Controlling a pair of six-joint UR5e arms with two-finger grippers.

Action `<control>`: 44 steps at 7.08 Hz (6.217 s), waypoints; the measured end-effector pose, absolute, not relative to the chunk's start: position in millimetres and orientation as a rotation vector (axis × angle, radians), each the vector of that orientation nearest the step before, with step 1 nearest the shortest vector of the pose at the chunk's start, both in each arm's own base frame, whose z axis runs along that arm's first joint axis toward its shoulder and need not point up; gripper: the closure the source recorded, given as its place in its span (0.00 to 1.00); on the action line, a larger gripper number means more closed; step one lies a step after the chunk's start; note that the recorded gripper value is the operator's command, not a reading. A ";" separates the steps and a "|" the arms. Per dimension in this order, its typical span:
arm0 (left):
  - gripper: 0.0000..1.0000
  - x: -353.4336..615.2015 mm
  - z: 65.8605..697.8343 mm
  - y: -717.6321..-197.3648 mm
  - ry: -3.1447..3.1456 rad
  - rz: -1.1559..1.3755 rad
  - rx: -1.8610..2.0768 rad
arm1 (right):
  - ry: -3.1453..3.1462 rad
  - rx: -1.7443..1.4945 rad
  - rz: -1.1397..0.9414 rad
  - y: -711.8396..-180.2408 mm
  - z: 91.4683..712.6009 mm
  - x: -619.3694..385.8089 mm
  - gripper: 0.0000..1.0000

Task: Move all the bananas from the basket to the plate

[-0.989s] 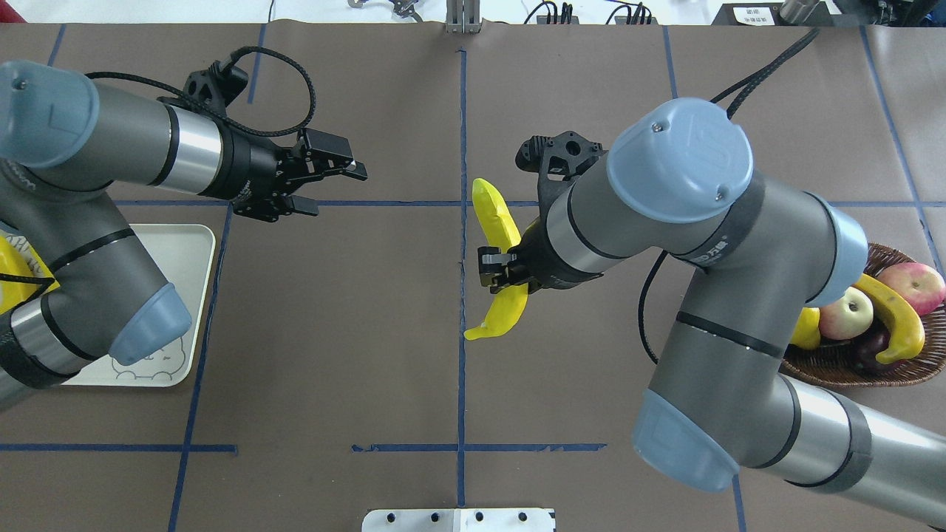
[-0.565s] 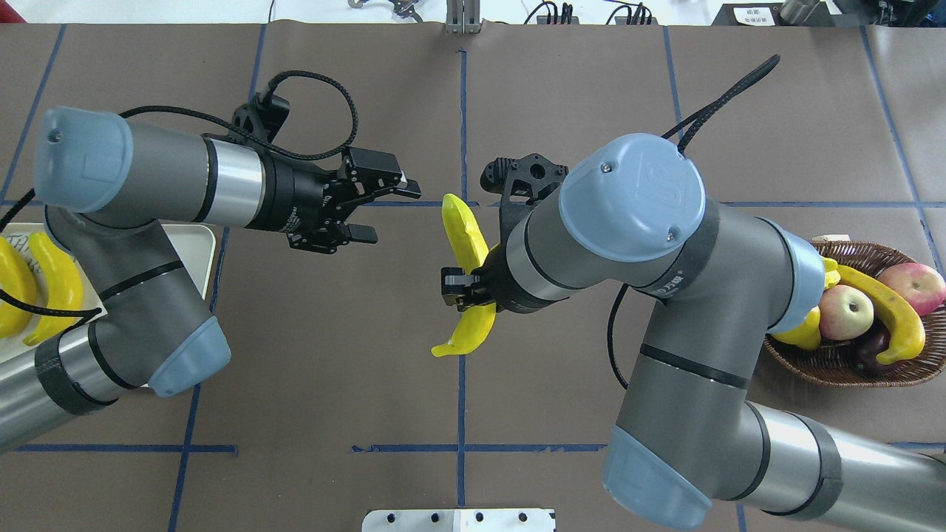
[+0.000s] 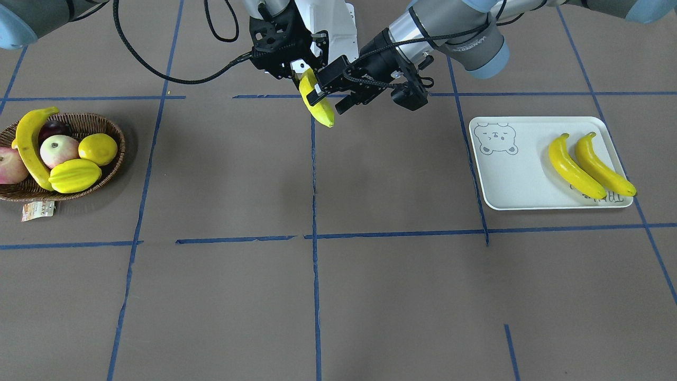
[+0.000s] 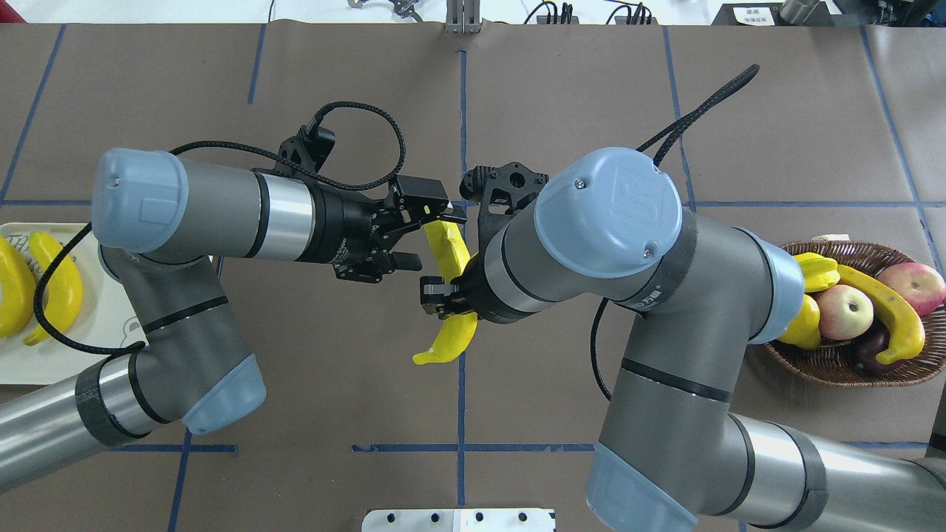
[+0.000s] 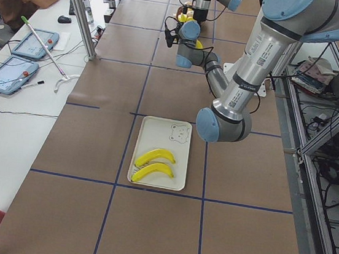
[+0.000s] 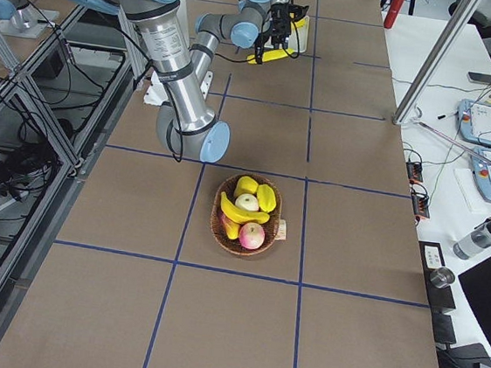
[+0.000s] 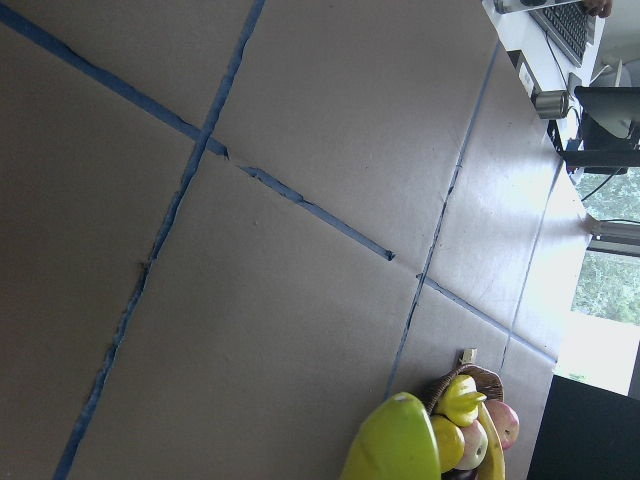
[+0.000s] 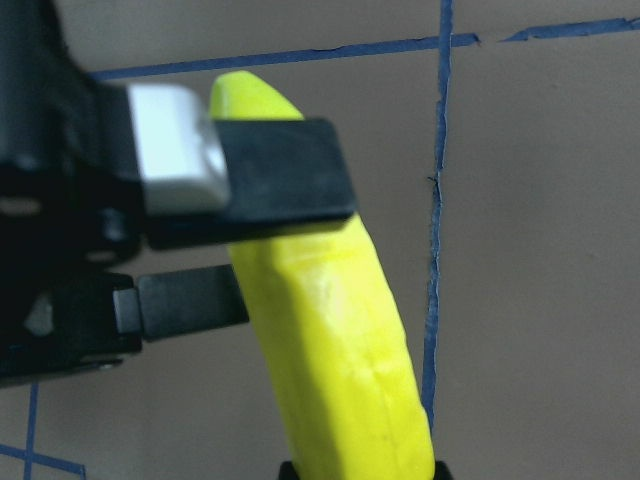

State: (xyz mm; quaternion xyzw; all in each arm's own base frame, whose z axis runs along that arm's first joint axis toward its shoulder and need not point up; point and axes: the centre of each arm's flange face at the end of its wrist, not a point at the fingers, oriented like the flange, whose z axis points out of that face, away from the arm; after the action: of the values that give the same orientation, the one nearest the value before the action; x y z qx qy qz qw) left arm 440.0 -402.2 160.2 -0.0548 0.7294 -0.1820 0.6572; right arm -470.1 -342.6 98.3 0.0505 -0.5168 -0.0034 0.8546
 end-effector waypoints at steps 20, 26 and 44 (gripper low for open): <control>0.01 255.9 532.2 -465.4 0.796 -0.357 -0.056 | -1.098 0.163 0.068 -339.2 143.8 -359.0 0.00; 0.00 257.8 485.6 -470.0 0.856 -0.343 0.009 | -0.943 0.193 0.058 -351.9 250.9 -267.6 0.00; 0.00 272.3 399.1 -482.5 0.980 -0.384 0.056 | -0.897 -0.284 0.297 -360.1 620.8 -122.3 0.90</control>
State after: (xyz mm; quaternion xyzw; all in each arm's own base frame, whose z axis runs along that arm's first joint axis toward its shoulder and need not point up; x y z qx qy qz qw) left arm 272.3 -482.5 399.1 0.0269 0.4674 -0.1832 0.8644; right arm -122.3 -360.1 620.8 -0.1365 -0.4307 0.1425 0.8807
